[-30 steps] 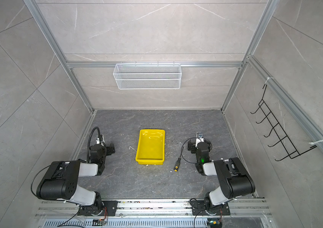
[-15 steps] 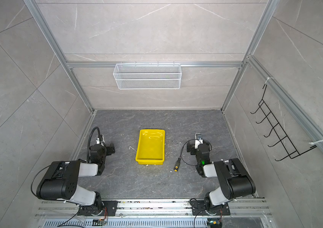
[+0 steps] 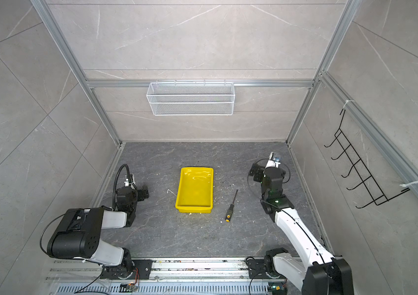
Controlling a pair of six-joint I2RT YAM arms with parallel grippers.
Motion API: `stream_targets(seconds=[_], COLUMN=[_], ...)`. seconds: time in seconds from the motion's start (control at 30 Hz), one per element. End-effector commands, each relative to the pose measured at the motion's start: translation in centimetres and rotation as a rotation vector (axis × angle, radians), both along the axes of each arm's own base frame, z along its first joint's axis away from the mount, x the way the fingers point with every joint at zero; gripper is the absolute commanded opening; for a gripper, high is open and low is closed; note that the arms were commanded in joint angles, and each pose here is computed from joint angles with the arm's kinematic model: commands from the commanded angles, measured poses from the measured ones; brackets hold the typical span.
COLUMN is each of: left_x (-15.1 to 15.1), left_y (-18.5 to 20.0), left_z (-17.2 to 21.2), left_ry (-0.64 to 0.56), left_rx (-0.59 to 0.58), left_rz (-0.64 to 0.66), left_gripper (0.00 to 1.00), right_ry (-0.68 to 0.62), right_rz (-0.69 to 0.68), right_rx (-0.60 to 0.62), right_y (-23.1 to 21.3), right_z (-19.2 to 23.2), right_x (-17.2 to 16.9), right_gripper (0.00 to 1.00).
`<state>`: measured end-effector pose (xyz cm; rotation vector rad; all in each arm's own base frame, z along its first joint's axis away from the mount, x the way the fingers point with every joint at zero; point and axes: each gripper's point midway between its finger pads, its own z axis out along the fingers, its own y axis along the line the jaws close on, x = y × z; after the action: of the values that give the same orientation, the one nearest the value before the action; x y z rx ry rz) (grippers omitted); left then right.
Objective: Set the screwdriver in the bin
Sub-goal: 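Move the right gripper over the black-and-yellow screwdriver handle while the left arm lifts slightly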
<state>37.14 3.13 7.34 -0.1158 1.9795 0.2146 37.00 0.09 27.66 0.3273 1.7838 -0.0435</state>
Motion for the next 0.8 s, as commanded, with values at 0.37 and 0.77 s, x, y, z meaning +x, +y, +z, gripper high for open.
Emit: stream_targets(seconds=[0.37,0.77], left_x=[0.6,-0.5], left_y=[-0.6,-4.6], left_z=[1.8,8.4], left_ry=[-0.078,0.131], left_rx=[-0.004,-0.189], left_rz=[-0.028,-0.082], left_gripper=[1.00,1.00], right_ry=[0.277,0.443], right_rz=[-0.288,-0.266], right_rx=[0.454,0.440], right_y=[-1.3,-0.9], right_z=[-3.9,-10.9], right_x=[-4.8,-5.1], right_gripper=[0.99,1.00])
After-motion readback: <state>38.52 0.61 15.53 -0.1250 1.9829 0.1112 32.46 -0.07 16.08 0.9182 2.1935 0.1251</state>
